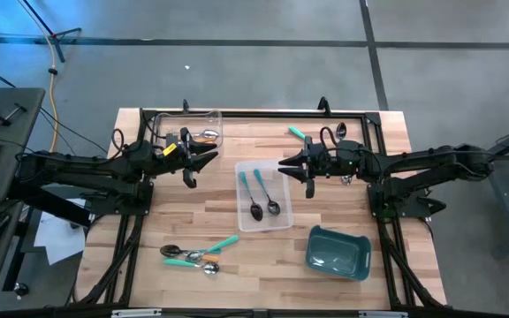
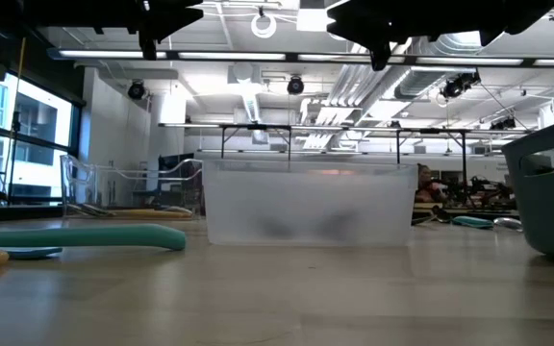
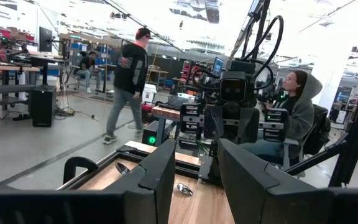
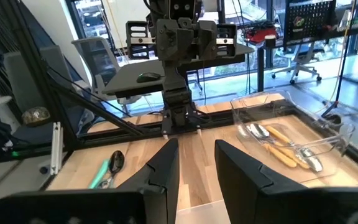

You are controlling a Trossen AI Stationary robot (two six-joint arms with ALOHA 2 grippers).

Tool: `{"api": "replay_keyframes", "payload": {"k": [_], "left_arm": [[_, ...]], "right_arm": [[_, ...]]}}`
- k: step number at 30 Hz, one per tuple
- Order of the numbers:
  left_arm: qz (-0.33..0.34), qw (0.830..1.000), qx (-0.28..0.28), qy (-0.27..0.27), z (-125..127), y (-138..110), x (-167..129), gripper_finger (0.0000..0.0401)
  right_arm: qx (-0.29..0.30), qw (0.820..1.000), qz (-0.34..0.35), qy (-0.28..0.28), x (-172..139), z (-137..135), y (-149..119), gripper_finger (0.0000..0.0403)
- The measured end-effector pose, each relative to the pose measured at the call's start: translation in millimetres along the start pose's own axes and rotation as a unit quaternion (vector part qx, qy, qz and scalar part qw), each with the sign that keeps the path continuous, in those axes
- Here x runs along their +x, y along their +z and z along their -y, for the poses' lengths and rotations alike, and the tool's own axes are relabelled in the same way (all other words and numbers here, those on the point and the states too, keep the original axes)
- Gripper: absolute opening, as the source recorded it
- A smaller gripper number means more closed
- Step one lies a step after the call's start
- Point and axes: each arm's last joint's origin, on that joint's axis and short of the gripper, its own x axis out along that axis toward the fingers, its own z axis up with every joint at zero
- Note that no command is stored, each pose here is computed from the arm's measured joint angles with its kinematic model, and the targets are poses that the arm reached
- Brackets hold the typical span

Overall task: Sort silverware by color (type)
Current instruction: Put the light blue spoon into the blue bin

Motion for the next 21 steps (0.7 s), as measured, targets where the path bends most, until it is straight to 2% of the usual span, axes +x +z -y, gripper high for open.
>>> {"api": "replay_keyframes", "payload": {"k": [21], "left_arm": [[-0.006,1.0,0.001,0.001,-0.2,-1.2,0.0,0.0113]], "right_arm": [[-0.014,1.0,0.022,0.003,-0.1,-0.6,4.3,0.0087]]}}
